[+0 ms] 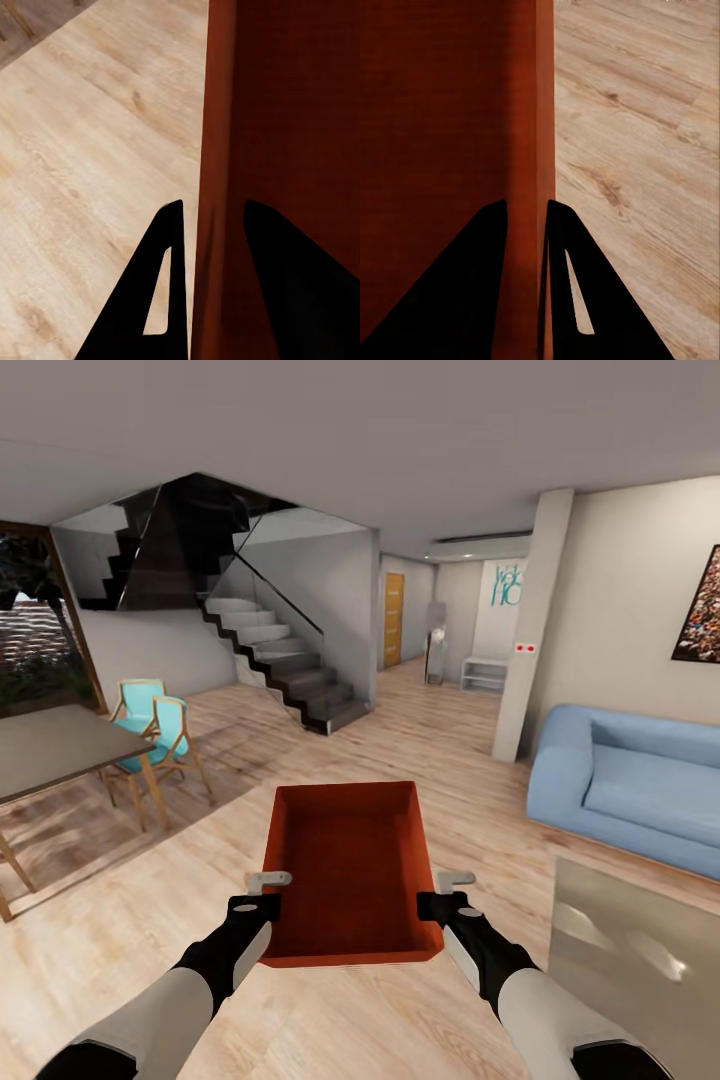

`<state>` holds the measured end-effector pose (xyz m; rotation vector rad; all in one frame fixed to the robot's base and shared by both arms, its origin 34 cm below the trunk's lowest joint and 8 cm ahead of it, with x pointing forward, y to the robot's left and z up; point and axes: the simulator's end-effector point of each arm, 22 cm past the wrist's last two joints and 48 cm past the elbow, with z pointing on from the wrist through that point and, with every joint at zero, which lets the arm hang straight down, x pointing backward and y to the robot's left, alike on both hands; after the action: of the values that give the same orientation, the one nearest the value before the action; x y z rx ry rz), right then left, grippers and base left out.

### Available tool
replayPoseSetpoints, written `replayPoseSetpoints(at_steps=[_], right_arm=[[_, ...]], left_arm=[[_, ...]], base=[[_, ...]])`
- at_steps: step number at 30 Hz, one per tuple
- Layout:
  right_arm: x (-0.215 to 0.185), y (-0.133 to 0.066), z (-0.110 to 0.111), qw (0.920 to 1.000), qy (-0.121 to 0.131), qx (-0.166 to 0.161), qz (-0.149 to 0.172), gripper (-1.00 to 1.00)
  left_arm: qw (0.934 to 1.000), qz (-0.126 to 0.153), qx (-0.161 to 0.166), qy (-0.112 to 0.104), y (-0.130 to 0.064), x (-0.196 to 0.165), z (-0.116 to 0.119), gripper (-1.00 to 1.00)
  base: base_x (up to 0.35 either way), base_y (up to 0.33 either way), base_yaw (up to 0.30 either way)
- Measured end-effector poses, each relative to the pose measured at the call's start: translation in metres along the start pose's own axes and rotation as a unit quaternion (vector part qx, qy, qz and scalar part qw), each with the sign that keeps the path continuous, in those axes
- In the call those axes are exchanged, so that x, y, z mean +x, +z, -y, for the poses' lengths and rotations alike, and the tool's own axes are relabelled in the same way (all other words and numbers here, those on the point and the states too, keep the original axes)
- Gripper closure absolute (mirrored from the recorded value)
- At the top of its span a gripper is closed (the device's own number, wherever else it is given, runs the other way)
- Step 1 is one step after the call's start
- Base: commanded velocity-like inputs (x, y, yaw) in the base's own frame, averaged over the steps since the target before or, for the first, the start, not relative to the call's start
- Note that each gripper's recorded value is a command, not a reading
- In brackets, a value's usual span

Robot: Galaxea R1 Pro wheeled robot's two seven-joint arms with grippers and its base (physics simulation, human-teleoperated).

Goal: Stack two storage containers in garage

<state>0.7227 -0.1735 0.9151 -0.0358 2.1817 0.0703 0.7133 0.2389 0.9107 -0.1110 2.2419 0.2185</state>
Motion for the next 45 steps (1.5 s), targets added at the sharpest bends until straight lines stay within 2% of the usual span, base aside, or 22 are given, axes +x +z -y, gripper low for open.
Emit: replayPoseSetpoints(at_steps=[21,40,45], right_arm=[[0.0001,0.0,-0.0002,1.0,-0.001,0.0,0.0,1.0],[0.0001,-0.0001,-0.0008,1.0,-0.001,0.0,-0.001,1.0],[0.0002,-0.0001,-0.0008,1.0,0.0,0.0,-0.001,1.0]], left_arm=[[1.0,0.0,0.0,0.0,0.0,0.0,-0.0002,1.0],[1.0,0.0,0.001,0.0,0.0003,0.0003,-0.0007,1.0],[1.0,-0.001,0.0,0.0,0.0003,0.0003,-0.0007,1.0]], base=[[0.319,0.098,-0.002],[0.319,0.092,-0.231],[0.32,0.08,-0.076]])
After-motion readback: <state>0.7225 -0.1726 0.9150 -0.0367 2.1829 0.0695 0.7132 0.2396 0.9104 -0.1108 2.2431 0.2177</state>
